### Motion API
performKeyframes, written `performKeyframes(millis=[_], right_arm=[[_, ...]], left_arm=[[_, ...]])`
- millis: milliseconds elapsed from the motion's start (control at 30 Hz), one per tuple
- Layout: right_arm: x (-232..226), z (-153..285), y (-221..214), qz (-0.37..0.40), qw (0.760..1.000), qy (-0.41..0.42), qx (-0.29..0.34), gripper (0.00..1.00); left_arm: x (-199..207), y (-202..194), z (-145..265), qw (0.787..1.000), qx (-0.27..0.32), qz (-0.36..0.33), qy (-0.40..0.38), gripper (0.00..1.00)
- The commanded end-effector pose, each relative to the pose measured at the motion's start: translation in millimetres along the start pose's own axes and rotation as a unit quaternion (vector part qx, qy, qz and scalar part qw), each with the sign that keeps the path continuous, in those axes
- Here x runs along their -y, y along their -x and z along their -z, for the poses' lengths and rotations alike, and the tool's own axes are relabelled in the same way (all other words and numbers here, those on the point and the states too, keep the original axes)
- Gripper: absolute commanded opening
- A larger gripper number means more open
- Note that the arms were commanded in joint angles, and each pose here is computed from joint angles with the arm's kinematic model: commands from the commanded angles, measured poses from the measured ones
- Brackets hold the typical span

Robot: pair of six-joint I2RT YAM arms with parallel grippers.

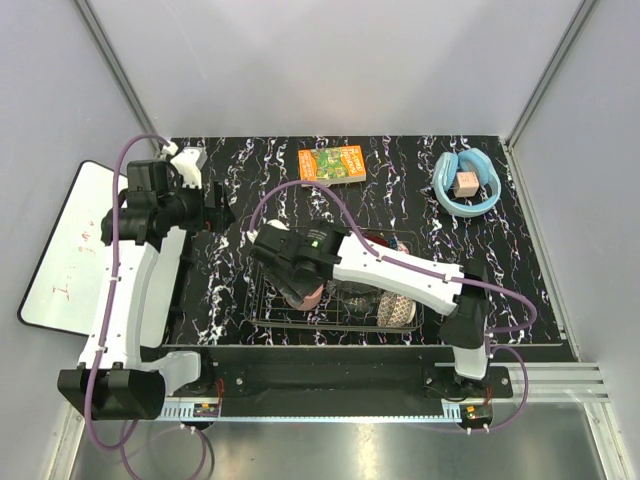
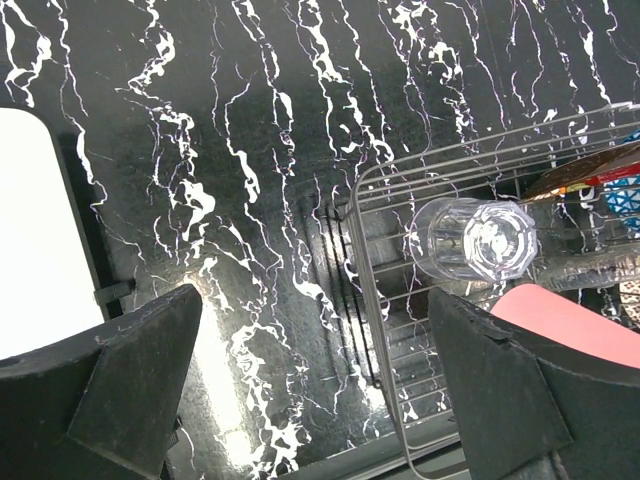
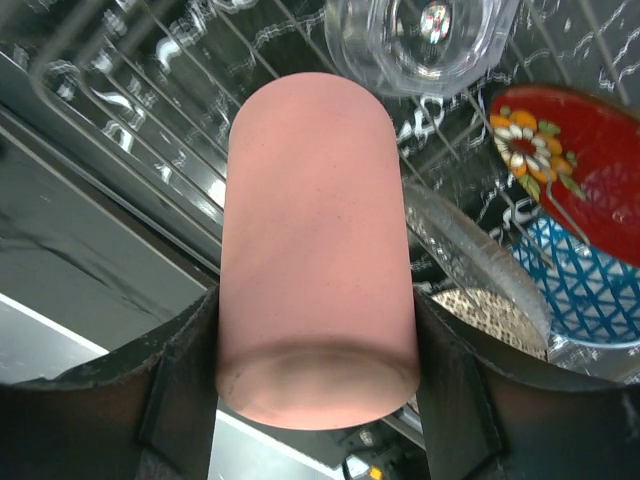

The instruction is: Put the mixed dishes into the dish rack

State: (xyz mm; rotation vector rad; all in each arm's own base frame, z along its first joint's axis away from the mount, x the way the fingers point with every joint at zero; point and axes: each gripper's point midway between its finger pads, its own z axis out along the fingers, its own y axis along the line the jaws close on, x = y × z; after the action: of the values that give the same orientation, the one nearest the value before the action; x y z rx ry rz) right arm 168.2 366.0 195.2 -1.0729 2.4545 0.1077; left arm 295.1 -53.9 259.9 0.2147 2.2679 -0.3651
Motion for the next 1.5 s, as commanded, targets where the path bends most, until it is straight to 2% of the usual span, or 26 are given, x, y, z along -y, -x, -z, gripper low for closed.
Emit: performKeyframes(millis=[0,467,567,1167,1233,1267,1333,1367,1467], right_arm=[[7.1,5.4,-5.0,0.024,0.999,-0.025,-0.013,0.00],[-16.3,-43.4,-24.1,0.046,0.997,0.007,-0.063,0.00],[-20.8,-52.3,-25.3,0.051,0.996,0.010,-0.069,0.00],[-40.4,-84.7,-14.5,0.050,0.997,0.033,-0.053,0.00],[-40.7,-86.2,-13.4,0.050,0.997,0.032,-0.050,0.06],[-39.6,-86.9,-12.7,0.049,0.997,0.030,-0.049,0.20],[-41.3,-88.0,-14.8,0.053,0.997,0.035,-0.050,0.39],[-40.4,-87.3,-14.5,0.053,0.997,0.035,-0.049,0.54],[-37.3,-85.2,-13.7,0.053,0.997,0.027,-0.044,0.75]], left_arm=[[-4.2,5.2,-0.2,1.000,0.020,-0.015,0.009,0.99],[0.7,2.5,-1.5,1.000,0.021,-0.011,-0.005,0.99],[10.5,0.6,-1.3,0.999,0.022,-0.024,-0.035,0.99],[8.9,-1.3,-7.2,0.999,0.013,-0.021,-0.038,0.99],[9.5,-0.3,-6.6,0.999,0.015,-0.023,-0.039,0.99],[9.3,-1.0,-7.3,0.999,0.013,-0.022,-0.039,0.99],[9.6,0.3,-6.3,0.999,0.015,-0.023,-0.039,0.99],[10.0,0.8,-5.2,0.999,0.017,-0.023,-0.039,0.99],[9.8,2.8,-3.3,0.999,0.021,-0.025,-0.037,0.99]])
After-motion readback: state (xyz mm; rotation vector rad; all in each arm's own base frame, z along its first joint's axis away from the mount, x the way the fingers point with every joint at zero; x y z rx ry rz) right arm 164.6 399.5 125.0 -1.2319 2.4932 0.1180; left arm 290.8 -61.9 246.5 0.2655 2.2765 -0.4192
